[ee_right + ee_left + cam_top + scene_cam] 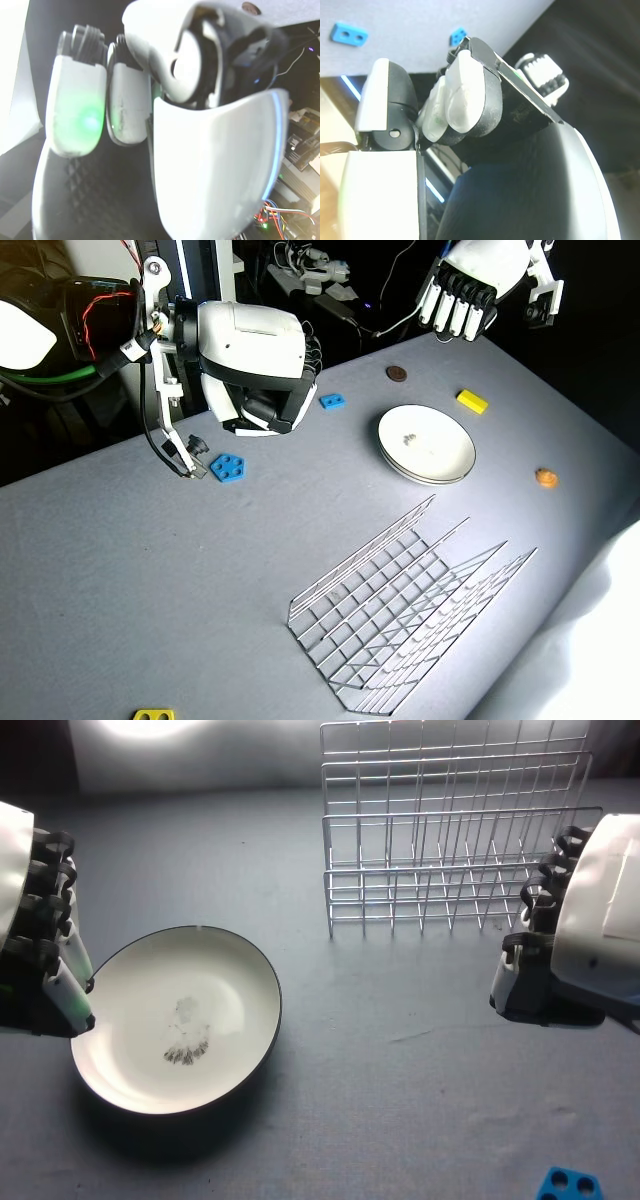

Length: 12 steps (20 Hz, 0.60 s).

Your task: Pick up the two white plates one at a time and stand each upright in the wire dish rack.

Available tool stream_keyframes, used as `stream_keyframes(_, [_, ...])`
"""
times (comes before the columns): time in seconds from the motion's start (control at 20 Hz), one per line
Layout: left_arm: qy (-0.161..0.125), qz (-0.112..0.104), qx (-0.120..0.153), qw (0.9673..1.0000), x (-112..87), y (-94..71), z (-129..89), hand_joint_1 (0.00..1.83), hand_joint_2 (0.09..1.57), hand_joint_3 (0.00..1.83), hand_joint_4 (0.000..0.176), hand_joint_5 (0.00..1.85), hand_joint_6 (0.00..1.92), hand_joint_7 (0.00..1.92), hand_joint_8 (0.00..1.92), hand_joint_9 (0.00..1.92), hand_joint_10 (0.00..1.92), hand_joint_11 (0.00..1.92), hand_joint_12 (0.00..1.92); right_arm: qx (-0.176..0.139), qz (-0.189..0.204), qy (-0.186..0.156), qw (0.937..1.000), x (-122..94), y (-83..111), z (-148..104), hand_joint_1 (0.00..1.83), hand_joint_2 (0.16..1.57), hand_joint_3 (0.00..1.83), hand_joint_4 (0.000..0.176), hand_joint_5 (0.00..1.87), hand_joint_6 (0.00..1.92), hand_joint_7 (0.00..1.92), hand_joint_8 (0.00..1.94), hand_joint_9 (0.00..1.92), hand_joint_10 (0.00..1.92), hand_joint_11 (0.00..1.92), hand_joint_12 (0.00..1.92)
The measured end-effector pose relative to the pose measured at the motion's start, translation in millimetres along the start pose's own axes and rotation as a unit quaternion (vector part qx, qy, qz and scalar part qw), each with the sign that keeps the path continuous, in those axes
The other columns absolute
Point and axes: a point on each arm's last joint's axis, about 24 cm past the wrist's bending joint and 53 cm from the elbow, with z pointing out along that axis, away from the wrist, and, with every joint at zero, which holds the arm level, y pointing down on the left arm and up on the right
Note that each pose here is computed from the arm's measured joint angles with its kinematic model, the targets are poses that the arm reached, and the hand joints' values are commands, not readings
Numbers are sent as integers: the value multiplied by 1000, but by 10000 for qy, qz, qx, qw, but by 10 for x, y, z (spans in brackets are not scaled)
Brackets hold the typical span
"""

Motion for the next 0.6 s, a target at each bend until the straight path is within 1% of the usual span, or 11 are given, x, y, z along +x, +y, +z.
stream_keyframes(0.05, [-2, -1, 5, 10000, -1, -2, 0, 0, 1106, 196, 0, 57, 46, 53, 49, 49, 54, 0, 214, -8, 4, 2, 10000, 4, 12, 0, 0, 1237, 193, 0, 19, 10, 1, 12, 0, 13, 2, 8])
stream_keyframes(0.1, [0, 7, 24, 10000, 0, -11, -1, 0, 1184, 40, 0, 55, 2, 62, 3, 63, 4, 0, 204, -24, -29, 2, 10000, 6, 23, 1, 0, 1316, 27, 0, 19, 1, 0, 0, 0, 0, 0, 0])
stream_keyframes(0.15, [17, -5, 19, 10000, 9, -8, -3, 0, 1187, 14, 0, 49, 0, 52, 0, 38, 1, 0, 159, -20, -17, 15, 10000, 14, 28, 3, 0, 1317, 11, 0, 0, 0, 0, 0, 0, 0, 0, 0])
stream_keyframes(0.2, [65, 8, 33, 10000, 31, -14, -3, 0, 1186, 11, 0, 53, 1, 60, 3, 58, 8, 0, 165, -6, -6, 61, 10000, 40, 30, 5, 0, 1301, 2, 0, 31, 12, 11, 4, 0, 0, 0, 0])
stream_keyframes(0.25, [69, -6, 71, 10000, 33, -33, -4, 0, 1188, 9, 0, 30, 4, 40, 4, 38, 6, 0, 88, -21, -23, 65, 10000, 43, 43, 6, 0, 1289, 0, 0, 6, 2, 1, 0, 0, 0, 0, 0])
stream_keyframes(0.35, [-17, -41, 142, 9999, -13, -68, -4, 0, 1187, 5, 0, 23, 1, 30, 3, 13, 3, 0, 11, -99, -35, -17, 9999, 8, 93, 9, 0, 1278, 0, 0, 1, 0, 1, 0, 0, 0, 0, 0])
stream_keyframes(0.4, [10, -27, 122, 9999, -2, -59, -4, 0, 1183, 3, 0, 46, 10, 48, 10, 28, 9, 11, 7, -136, -39, -42, 9999, -1, 118, 10, 0, 1272, 0, 0, 0, 0, 0, 0, 0, 0, 0, 0])
stream_keyframes(0.5, [138, 22, 87, 9999, 52, -43, -4, 0, 1177, 0, 0, 64, 12, 50, 6, 32, 7, 13, 7, -117, -44, -7, 9999, 16, 110, 11, 0, 1266, 0, 0, 0, 0, 0, 0, 0, 0, 0, 0])
stream_keyframes(0.55, [244, 66, 96, 9996, 96, -45, -1, 0, 1176, 0, 0, 47, 4, 36, 0, 24, 3, 2, 1, -112, -43, -4, 9999, 17, 107, 11, 0, 1261, 0, 0, 0, 0, 0, 0, 0, 0, 0, 0])
stream_keyframes(0.6, [291, 84, 126, 9995, 113, -49, -3, 0, 1173, 0, 0, 60, 8, 42, 4, 31, 6, 11, 5, -116, -45, -10, 9999, 14, 109, 10, 0, 1257, 0, 0, 0, 0, 0, 0, 0, 0, 0, 0])
